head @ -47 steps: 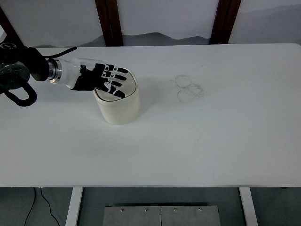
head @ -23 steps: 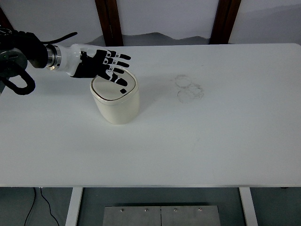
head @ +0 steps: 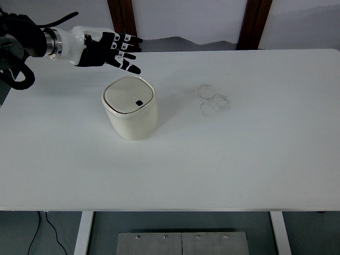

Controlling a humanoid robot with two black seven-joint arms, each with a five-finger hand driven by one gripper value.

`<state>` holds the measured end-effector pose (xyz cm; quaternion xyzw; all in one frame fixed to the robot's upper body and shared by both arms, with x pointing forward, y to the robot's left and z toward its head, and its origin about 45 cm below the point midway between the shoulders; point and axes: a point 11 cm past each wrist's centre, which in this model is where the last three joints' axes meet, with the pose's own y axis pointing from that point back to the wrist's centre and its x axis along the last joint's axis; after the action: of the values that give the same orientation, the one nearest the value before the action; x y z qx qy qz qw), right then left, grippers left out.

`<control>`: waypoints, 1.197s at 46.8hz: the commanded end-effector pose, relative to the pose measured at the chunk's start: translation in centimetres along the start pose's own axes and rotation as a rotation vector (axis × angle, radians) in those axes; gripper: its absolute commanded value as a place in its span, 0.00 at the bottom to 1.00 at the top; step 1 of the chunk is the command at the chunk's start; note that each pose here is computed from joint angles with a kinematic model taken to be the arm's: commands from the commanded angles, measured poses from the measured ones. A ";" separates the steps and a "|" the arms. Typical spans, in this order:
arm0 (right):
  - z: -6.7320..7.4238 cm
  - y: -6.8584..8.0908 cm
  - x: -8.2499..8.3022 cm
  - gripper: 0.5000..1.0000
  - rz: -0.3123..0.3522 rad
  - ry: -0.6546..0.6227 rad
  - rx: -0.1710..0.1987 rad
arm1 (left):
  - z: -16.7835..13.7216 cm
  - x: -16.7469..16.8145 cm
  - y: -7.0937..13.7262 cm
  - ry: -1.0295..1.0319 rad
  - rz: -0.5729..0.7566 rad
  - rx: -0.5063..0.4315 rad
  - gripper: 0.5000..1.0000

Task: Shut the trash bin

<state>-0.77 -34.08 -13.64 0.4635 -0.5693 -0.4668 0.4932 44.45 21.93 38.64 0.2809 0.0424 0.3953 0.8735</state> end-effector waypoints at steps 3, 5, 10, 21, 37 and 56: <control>0.0 0.0 0.0 0.99 0.000 0.000 -0.001 | 1.3 1.7 0.1 0.016 0.046 -0.065 1.00; 0.0 0.0 0.0 0.99 0.000 0.000 0.001 | 1.8 2.2 0.1 0.021 0.058 -0.088 1.00; 0.0 0.0 0.0 0.99 0.000 0.000 0.001 | 2.6 2.9 -0.1 0.034 0.079 -0.142 1.00; 0.0 0.0 0.0 0.99 0.000 0.000 -0.001 | 2.8 3.6 -0.4 0.092 0.097 -0.235 1.00; 0.0 0.0 0.0 0.99 0.000 0.005 0.000 | 2.0 5.9 -0.7 0.221 0.143 -0.304 1.00; 0.0 0.0 0.0 0.99 0.000 0.006 0.001 | 0.6 10.3 1.0 0.500 0.215 -0.448 1.00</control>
<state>-0.76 -34.08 -13.64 0.4652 -0.5677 -0.4652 0.4949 50.71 28.30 41.11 0.0080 0.1189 0.5299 0.8396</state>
